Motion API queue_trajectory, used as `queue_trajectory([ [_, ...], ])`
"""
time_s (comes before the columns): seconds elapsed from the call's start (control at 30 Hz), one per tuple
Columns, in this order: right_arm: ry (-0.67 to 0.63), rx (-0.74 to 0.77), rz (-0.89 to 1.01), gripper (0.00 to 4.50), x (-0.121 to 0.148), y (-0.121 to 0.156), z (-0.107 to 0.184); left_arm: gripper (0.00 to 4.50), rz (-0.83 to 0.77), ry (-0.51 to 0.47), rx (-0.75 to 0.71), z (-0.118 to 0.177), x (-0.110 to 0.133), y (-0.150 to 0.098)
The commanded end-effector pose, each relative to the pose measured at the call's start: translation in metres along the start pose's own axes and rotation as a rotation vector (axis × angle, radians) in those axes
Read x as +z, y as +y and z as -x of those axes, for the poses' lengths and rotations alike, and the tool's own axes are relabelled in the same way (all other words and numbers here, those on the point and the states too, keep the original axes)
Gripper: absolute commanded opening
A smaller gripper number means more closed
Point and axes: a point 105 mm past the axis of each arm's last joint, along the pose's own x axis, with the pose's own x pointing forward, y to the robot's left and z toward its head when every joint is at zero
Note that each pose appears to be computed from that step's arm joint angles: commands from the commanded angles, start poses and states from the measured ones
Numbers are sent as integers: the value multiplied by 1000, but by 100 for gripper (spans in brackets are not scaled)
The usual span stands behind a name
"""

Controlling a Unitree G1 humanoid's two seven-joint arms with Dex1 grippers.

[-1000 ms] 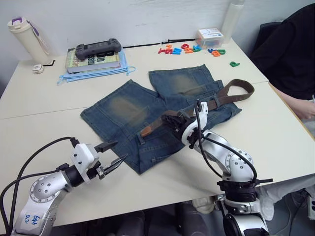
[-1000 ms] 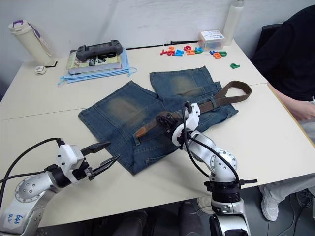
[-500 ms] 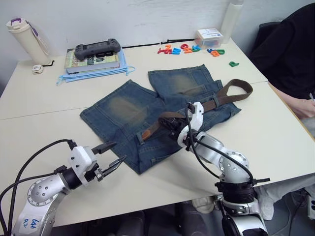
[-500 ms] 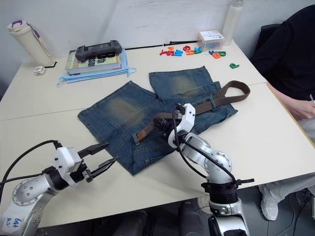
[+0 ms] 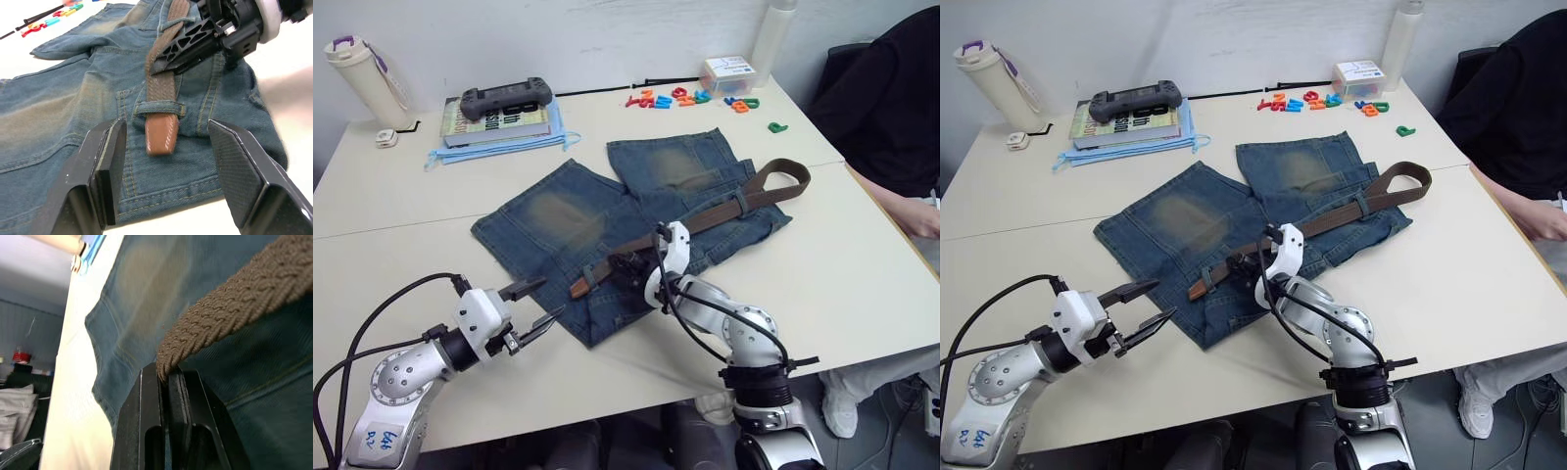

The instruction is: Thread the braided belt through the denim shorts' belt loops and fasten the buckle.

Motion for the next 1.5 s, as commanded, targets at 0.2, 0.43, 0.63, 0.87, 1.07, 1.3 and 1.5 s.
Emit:
queue_trajectory([
  [0.2,92,144,-178,0,-14,21,-15,295,-356,85,-96,-15,-18,-3],
  [0.43,87,151,-221,0,-8,20,-16,295,-511,116,-154,-13,-31,-8],
  [0.63,93,145,-218,0,-9,18,-15,295,-609,109,-82,-22,-30,3],
  [0.87,93,146,-211,0,-9,19,-14,295,-632,64,-32,-31,-23,4],
  [1.07,94,140,-198,0,-9,19,-14,176,-630,47,-43,-31,-22,1],
  [1.3,100,143,-170,0,-9,20,-14,4,-634,58,-44,-31,-25,2],
  [1.5,121,153,-63,0,-9,26,-9,4,-634,58,-42,-33,-26,2],
])
